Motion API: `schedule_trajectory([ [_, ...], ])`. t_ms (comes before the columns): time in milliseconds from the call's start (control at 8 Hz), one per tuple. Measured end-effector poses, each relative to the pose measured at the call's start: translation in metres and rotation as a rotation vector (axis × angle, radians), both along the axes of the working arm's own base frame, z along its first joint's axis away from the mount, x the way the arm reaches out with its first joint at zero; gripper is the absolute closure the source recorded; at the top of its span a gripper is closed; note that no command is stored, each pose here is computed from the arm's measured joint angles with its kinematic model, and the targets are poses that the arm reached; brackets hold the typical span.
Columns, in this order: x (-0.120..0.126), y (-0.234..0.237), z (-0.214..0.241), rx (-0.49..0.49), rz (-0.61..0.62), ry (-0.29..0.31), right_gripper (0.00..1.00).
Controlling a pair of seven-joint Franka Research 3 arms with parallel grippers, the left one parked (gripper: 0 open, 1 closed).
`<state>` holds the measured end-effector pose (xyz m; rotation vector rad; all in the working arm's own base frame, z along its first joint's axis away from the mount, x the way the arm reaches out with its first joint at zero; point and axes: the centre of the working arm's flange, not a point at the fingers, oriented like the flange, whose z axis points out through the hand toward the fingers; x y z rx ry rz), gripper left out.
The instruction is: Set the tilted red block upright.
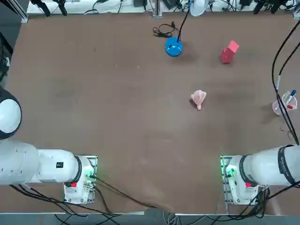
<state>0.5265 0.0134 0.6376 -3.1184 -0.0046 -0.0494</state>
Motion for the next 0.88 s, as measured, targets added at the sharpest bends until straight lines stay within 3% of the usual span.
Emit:
schedule_trajectory([
  [500, 0.005, -0.004, 0.000, -0.011, -0.007, -0.001, 0.00],
  [875, 0.042, -0.009, -0.066, -0.068, -0.038, 0.084, 0.00],
])
